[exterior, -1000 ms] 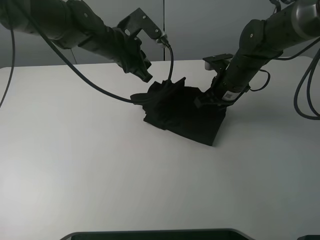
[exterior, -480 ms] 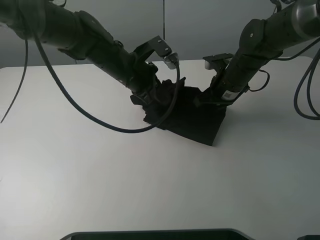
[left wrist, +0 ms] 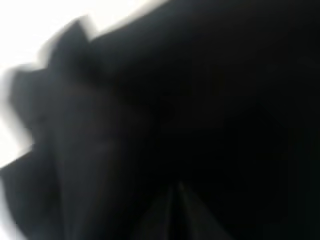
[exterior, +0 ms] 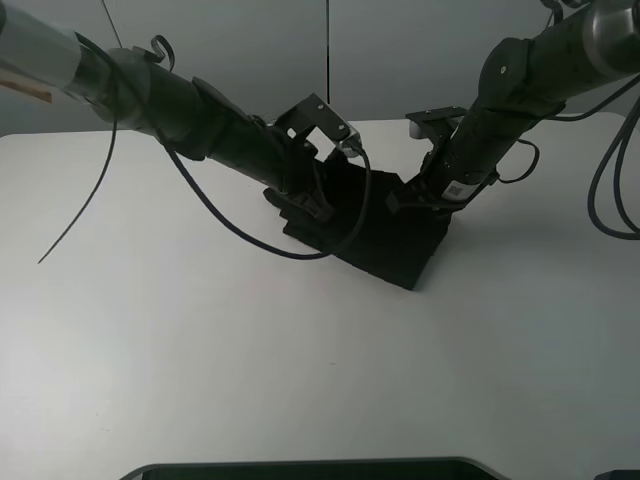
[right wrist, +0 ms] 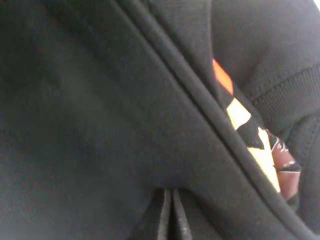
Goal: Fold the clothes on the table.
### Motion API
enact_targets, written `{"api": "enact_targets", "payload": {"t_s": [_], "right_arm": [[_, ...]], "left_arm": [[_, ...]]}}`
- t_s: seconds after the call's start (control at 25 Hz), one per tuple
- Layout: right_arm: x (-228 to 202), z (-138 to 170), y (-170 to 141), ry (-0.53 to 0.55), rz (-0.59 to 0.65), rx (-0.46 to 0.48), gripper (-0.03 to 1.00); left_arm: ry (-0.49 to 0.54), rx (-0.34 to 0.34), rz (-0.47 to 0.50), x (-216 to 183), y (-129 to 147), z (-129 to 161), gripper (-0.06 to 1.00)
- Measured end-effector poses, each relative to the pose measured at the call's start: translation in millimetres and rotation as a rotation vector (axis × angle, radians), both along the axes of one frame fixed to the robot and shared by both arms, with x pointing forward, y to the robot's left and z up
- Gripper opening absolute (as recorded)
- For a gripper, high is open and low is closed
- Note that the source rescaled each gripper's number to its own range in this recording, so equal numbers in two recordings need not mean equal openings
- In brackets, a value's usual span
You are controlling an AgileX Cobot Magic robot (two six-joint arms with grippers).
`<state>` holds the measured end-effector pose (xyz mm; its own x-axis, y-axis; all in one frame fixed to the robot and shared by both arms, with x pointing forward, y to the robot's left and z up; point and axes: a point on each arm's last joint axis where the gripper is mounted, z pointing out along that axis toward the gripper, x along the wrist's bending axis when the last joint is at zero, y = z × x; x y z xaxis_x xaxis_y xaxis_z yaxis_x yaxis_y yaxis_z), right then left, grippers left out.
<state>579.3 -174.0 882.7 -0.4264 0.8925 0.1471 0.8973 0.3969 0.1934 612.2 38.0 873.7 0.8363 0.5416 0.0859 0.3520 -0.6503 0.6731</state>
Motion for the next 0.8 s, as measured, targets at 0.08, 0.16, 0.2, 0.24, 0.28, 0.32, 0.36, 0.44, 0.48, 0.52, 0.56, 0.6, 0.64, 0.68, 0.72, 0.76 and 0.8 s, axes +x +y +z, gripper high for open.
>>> {"api": "enact_targets", "payload": {"t_s": [0.08, 0.16, 0.2, 0.24, 0.28, 0.32, 0.36, 0.44, 0.48, 0.52, 0.56, 0.6, 0.64, 0.68, 0.72, 0.76, 0.8], "right_arm": [[0, 0, 0, 0.000, 0.000, 0.000, 0.00], [0, 0, 0, 0.000, 0.000, 0.000, 0.00], [0, 0, 0, 0.000, 0.000, 0.000, 0.00], [0, 0, 0, 0.000, 0.000, 0.000, 0.00], [0, 0, 0, 0.000, 0.000, 0.000, 0.00], [0, 0, 0, 0.002, 0.000, 0.000, 0.00], [0, 0, 0, 0.002, 0.000, 0.000, 0.00], [0, 0, 0, 0.002, 0.000, 0.000, 0.00], [0, 0, 0, 0.002, 0.000, 0.000, 0.00], [0, 0, 0, 0.002, 0.000, 0.000, 0.00], [0, 0, 0, 0.002, 0.000, 0.000, 0.00], [0, 0, 0, 0.002, 0.000, 0.000, 0.00], [-1, 0, 0, 0.007, 0.001, -0.001, 0.00], [-1, 1, 0, 0.012, 0.003, 0.000, 0.00], [-2, 5, 0, 0.012, 0.006, 0.002, 0.03], [-4, 11, 0, 0.014, 0.018, 0.005, 0.08], [-6, 19, 0, 0.018, 0.032, 0.009, 0.16]], "left_arm": [[-0.068, 0.034, 0.080, 8, 6, 1, 0.00], [-0.079, 0.039, 0.111, 12, 10, 2, 0.00], [-0.078, 0.037, 0.118, 13, 11, 2, 0.00], [-0.076, 0.032, 0.123, 13, 11, 3, 0.00], [-0.069, 0.026, 0.121, 12, 11, 3, 0.00], [-0.061, 0.019, 0.114, 11, 10, 4, 0.00], [-0.054, 0.007, 0.103, 10, 9, 7, 0.00], [-0.046, -0.017, 0.081, 8, 7, 16, 0.00], [-0.050, -0.031, 0.071, 7, 6, 24, 0.00], [-0.062, -0.044, 0.057, 6, 6, 33, 0.00], [-0.078, -0.056, 0.046, 5, 5, 44, 0.00], [-0.102, -0.072, 0.031, 3, 5, 59, 0.00], [-0.132, -0.090, 0.014, 0, 6, 77, 0.00], [-0.158, -0.109, 0.001, -3, 6, 94, 0.00], [-0.190, -0.136, -0.015, -7, 8, 115, 0.00], [-0.226, -0.164, -0.027, -13, 10, 137, 0.00], [-0.260, -0.193, -0.043, -20, 12, 159, 0.00]]}}
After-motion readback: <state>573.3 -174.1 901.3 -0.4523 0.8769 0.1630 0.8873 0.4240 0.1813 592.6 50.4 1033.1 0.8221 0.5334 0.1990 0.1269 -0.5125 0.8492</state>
